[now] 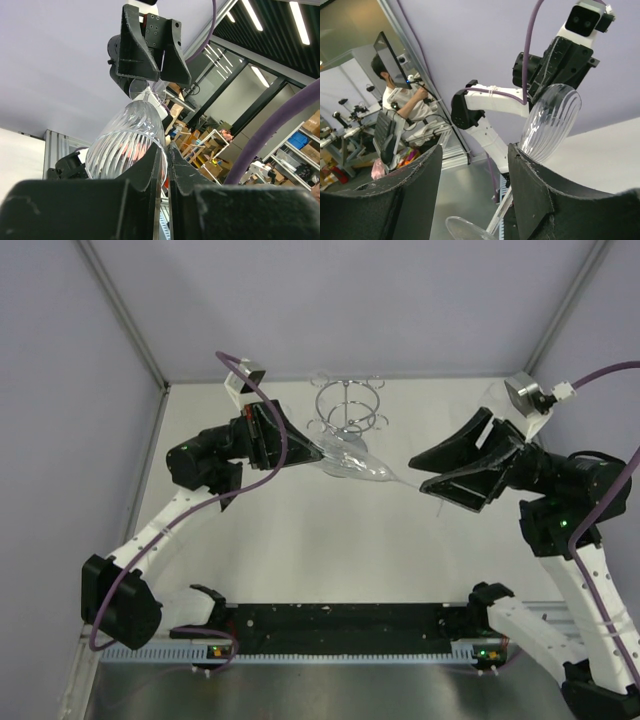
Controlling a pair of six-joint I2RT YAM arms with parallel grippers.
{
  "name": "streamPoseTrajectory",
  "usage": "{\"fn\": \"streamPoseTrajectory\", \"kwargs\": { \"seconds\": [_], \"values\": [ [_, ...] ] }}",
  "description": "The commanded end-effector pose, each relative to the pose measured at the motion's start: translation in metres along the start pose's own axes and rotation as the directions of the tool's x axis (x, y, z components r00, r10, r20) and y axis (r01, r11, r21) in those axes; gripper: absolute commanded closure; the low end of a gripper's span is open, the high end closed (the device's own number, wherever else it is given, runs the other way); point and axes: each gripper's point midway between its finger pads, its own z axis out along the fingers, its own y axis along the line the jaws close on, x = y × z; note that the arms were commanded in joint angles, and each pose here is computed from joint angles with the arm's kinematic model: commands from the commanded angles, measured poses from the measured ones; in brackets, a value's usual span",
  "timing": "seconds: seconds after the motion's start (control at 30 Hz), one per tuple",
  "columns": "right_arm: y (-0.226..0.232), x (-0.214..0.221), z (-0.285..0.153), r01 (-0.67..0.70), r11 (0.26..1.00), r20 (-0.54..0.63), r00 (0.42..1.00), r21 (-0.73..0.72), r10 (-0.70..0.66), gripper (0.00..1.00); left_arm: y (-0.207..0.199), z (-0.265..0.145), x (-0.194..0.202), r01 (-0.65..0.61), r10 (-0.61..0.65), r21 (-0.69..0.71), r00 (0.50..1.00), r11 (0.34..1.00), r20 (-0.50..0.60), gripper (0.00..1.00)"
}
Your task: Take the wine glass off the wine glass rack
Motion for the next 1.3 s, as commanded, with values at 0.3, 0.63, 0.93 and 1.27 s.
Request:
{"fn": "streamPoseTrajectory", "kwargs": {
  "seconds": [0.3,0.63,0.93,1.27],
  "values": [
    [-0.047,-0.032,-0.023,0.165,0.879,0.079,0.972,0.448,-0.223,0.43,0.018,-0.005,0.012,-0.157,0.149,-0.142,0.987,0.977,-0.064,1.00],
    [-0.096,-0.038,-0.057,0.152,0.703,0.074,0.957,0.695,-0.281,0.43,0.103,-0.056,0.038,-0.177,0.091,-0.587,0.981,0.790,-0.174,1.00],
    [-0.152,-0.009,-0.059,0.077,0.679,0.058,0.983,0.730,-0.173,0.43,0.184,-0.154,0.044,-0.201,0.019,-0.931,0.979,0.306,-0.205,1.00],
    [-0.195,0.007,-0.054,0.052,0.670,0.043,0.991,0.741,-0.125,0.43,0.194,-0.214,0.015,-0.266,-0.003,-0.960,0.964,-0.082,-0.267,1.00]
  ]
}}
